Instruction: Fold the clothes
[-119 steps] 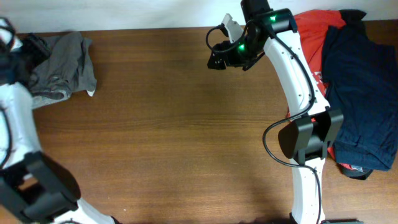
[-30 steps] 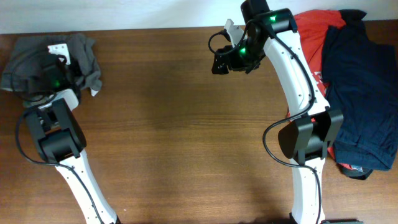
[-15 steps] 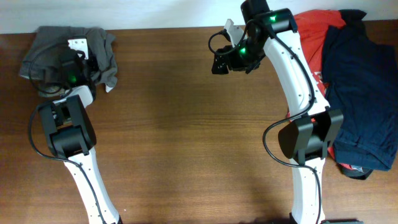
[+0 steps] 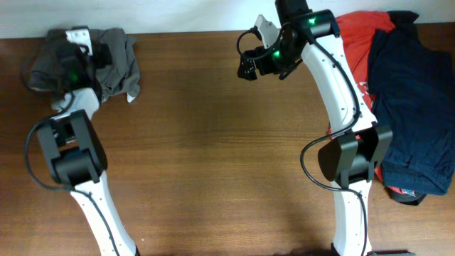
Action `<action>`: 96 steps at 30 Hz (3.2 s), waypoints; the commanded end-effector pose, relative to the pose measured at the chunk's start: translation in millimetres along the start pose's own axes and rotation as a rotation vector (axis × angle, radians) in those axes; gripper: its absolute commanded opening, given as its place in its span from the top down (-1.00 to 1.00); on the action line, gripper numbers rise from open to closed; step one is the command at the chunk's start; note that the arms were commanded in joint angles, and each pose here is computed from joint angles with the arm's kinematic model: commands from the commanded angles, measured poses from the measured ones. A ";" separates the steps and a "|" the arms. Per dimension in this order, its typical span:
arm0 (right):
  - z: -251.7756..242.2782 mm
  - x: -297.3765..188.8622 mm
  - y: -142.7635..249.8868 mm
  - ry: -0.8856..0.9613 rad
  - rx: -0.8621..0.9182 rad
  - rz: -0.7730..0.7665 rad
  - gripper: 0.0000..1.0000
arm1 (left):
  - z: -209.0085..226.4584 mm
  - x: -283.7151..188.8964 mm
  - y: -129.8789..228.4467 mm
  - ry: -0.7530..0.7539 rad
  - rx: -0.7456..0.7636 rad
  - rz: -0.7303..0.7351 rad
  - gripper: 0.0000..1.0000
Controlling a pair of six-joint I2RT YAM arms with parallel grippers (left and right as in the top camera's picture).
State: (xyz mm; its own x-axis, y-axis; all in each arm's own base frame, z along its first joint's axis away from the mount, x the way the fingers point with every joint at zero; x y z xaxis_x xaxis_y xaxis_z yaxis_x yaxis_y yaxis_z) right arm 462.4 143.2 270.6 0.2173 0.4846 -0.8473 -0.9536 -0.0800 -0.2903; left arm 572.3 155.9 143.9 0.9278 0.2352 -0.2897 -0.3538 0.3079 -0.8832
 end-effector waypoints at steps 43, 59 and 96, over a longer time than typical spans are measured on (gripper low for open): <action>122.2 -425.2 237.3 0.253 -0.228 -1.176 -0.98 | 59.0 -286.3 -165.5 0.177 -0.150 0.366 -0.98; 64.7 -304.1 194.7 0.306 -0.217 -1.343 -0.98 | 53.8 -292.6 -153.7 0.209 -0.153 0.459 -0.98; -100.7 -49.4 339.9 0.389 -0.150 -1.242 -0.98 | 53.7 -292.6 -153.7 0.209 -0.152 0.459 -0.98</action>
State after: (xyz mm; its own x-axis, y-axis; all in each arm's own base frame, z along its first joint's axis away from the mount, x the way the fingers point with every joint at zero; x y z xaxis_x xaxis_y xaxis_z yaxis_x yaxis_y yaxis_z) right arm 150.4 5.2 173.0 0.9990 0.0255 -0.0360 -0.0389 0.1237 -0.9916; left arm 349.9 90.3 382.5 0.6858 0.1270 -0.7166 -0.7273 0.0834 -0.6813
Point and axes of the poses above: each gripper's point midway between its finger pads, its own x axis out along the fingers, its own z axis along the line the jaws close on, y = z × x, the point moved 10 cm from there along -x, back along the fingers, and after that the axes turned 13 degrees about x, right-handed, at the moved point
